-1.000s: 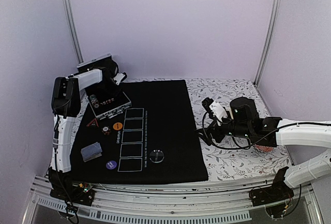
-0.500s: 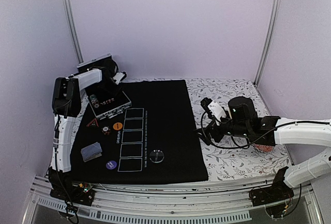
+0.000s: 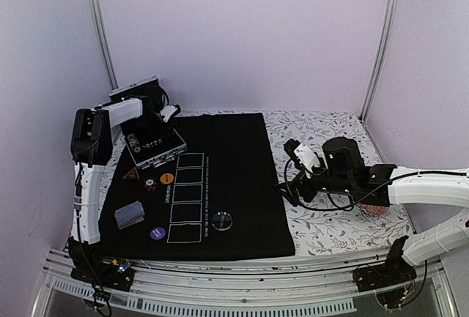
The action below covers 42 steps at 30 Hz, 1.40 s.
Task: Distribute texas hold em gaming equipment
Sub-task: Pick up the pile of poker chips from the chip case.
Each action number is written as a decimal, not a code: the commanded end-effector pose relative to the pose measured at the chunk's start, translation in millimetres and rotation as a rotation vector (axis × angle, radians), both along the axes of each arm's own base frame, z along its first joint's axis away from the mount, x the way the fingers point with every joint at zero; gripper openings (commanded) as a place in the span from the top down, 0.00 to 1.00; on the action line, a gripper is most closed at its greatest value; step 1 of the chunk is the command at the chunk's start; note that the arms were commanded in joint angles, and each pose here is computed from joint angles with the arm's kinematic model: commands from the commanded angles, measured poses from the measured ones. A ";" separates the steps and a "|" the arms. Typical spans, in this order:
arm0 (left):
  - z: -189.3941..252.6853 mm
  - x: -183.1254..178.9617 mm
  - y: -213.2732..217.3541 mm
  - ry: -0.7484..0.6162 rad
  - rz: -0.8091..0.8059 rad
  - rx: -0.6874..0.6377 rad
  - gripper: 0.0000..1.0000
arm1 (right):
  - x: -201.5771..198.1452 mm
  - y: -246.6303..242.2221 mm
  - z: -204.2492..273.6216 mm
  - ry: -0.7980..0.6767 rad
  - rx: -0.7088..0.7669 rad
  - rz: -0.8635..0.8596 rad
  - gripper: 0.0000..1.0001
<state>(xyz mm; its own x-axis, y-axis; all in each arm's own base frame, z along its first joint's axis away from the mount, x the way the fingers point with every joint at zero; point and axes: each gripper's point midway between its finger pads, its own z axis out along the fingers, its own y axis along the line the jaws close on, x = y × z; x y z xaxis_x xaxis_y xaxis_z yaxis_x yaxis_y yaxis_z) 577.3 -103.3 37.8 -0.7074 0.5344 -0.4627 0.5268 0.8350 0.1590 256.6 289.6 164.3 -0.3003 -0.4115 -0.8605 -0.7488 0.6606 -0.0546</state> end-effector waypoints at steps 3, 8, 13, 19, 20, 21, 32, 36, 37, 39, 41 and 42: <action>-56.4 -29.1 -15.2 0.163 -0.041 -0.027 0.54 | -1.3 2.1 12.8 -0.013 0.030 0.005 0.01; -56.1 -11.8 4.7 0.120 0.037 0.041 0.52 | -1.0 2.4 11.6 -0.012 0.027 0.005 0.01; -58.3 -8.2 -0.8 0.120 0.017 0.009 0.46 | -0.4 3.5 8.4 -0.004 0.023 0.007 0.01; -63.1 -4.2 -2.5 0.111 0.017 0.002 0.52 | 0.4 5.1 6.5 0.002 0.020 0.008 0.01; -62.4 -2.8 -3.7 0.105 0.015 -0.004 0.53 | 0.4 5.6 6.3 0.002 0.019 0.009 0.01; -60.9 -1.4 -4.9 0.099 0.012 -0.011 0.55 | 0.7 5.7 5.8 0.004 0.018 0.008 0.01; -6.6 12.1 -28.8 -0.033 -0.057 -0.109 0.90 | 3.1 12.3 2.2 0.021 0.014 0.017 0.01; 1.6 9.5 -32.2 -0.039 -0.070 -0.130 1.00 | 3.0 13.4 2.2 0.024 0.015 0.021 0.01; 2.7 8.4 -33.0 -0.038 -0.072 -0.135 1.00 | 3.0 13.5 2.9 0.023 0.015 0.022 0.01; 5.2 6.1 -34.5 -0.035 -0.074 -0.144 1.00 | 2.9 13.0 4.2 0.021 0.017 0.021 0.01; 11.6 5.8 -34.3 -0.043 -0.062 -0.154 1.00 | 2.5 12.2 4.6 0.020 0.017 0.021 0.01; 17.4 6.4 -34.9 -0.055 -0.056 -0.160 1.00 | 2.5 12.3 5.6 0.017 0.018 0.022 0.01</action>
